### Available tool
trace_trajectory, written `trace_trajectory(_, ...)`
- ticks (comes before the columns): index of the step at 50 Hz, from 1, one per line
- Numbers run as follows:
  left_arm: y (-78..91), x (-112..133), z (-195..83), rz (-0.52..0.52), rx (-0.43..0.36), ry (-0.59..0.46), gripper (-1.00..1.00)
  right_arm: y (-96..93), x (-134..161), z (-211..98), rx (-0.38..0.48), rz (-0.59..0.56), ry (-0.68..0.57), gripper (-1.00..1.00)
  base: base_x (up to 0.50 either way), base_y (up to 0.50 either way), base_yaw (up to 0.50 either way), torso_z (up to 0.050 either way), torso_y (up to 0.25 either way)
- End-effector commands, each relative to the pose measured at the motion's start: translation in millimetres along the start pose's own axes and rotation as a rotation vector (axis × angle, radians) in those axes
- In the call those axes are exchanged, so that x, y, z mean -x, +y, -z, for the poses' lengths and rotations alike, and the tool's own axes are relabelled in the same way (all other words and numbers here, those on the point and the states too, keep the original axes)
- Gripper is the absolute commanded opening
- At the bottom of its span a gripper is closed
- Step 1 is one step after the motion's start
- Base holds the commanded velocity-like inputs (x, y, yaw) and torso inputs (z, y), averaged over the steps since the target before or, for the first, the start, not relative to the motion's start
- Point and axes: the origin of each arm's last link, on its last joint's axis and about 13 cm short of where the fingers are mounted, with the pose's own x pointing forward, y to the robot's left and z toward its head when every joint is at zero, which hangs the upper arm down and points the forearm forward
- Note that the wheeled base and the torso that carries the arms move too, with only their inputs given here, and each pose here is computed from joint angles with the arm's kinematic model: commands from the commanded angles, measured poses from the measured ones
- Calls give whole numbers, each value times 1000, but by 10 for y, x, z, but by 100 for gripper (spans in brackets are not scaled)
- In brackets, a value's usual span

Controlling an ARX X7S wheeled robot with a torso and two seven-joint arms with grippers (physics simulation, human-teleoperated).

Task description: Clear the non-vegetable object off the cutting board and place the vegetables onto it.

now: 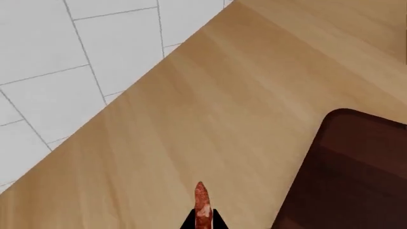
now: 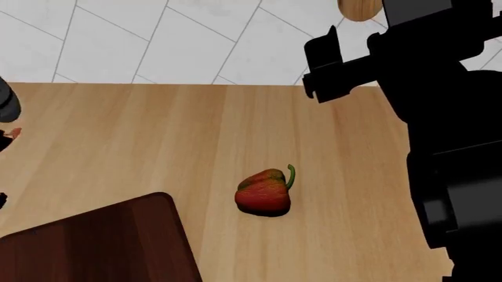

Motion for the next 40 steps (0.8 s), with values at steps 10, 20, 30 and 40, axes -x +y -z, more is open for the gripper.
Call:
trace_trajectory(10, 456, -66, 257, -164, 131, 30, -100, 20, 11, 70, -31, -15, 2, 100, 0, 0, 0, 0, 0)
trace_trajectory(20, 614, -92, 490, -256, 190, 67, -100, 28, 9, 96, -35, -19, 8, 100, 0, 0, 0, 0, 0)
trace_trajectory(30, 634, -184, 741, -284, 279, 103, -100, 28, 11, 115, -34, -15, 16, 100, 0, 0, 0, 0, 0)
trace_trajectory(40, 600, -294, 956, -292, 327, 165, -100, 15, 13, 86, -31, -13, 16, 100, 0, 0, 0, 0, 0)
